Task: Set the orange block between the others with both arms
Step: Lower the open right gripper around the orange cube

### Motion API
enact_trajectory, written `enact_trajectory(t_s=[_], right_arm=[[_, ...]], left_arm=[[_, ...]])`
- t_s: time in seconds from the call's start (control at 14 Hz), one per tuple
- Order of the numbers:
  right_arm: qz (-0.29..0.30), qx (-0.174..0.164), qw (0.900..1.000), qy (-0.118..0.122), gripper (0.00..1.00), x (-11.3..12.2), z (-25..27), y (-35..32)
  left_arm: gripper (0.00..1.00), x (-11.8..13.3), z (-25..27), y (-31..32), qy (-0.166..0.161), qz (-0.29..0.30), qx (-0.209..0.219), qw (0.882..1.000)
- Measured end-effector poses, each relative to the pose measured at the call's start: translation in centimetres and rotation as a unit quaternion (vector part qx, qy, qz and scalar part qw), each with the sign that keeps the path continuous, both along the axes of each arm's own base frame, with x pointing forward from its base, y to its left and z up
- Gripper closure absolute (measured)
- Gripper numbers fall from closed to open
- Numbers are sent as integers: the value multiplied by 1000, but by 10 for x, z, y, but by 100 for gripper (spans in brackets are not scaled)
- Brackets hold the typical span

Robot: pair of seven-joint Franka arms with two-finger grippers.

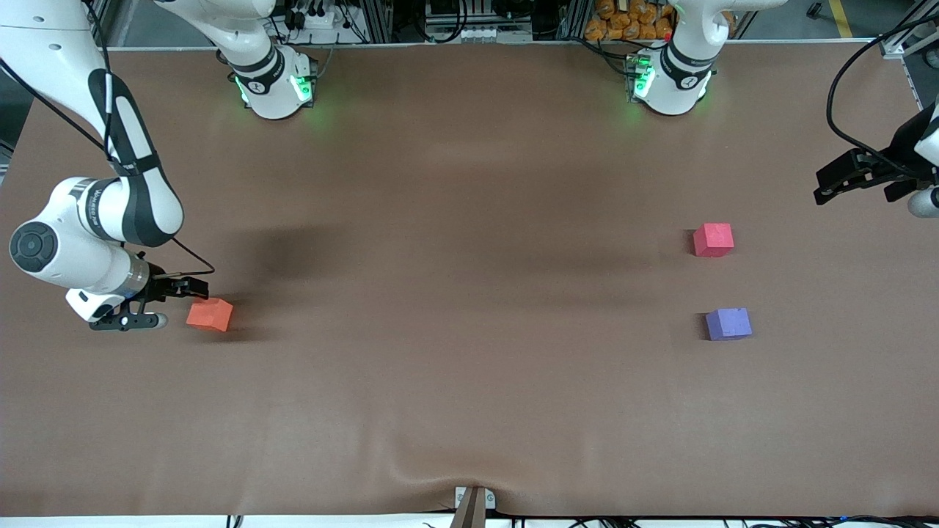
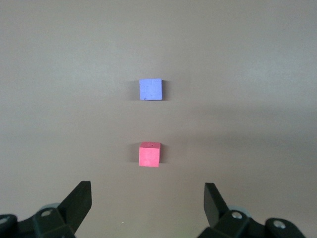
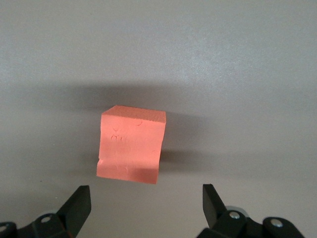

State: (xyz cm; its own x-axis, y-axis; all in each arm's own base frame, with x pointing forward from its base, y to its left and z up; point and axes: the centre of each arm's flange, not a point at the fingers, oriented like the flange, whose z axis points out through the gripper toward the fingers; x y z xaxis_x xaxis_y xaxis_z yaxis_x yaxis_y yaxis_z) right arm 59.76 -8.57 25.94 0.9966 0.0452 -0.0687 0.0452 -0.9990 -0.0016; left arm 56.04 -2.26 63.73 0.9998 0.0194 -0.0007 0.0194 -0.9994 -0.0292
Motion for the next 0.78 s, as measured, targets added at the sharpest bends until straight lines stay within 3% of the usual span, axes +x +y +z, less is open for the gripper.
enact_trajectory(t_s=[0.78], right_arm=[[5,3,1000,11,0,9,-29,4]], left_arm=[[0,3,-9,-23,8,-20,0,1000]])
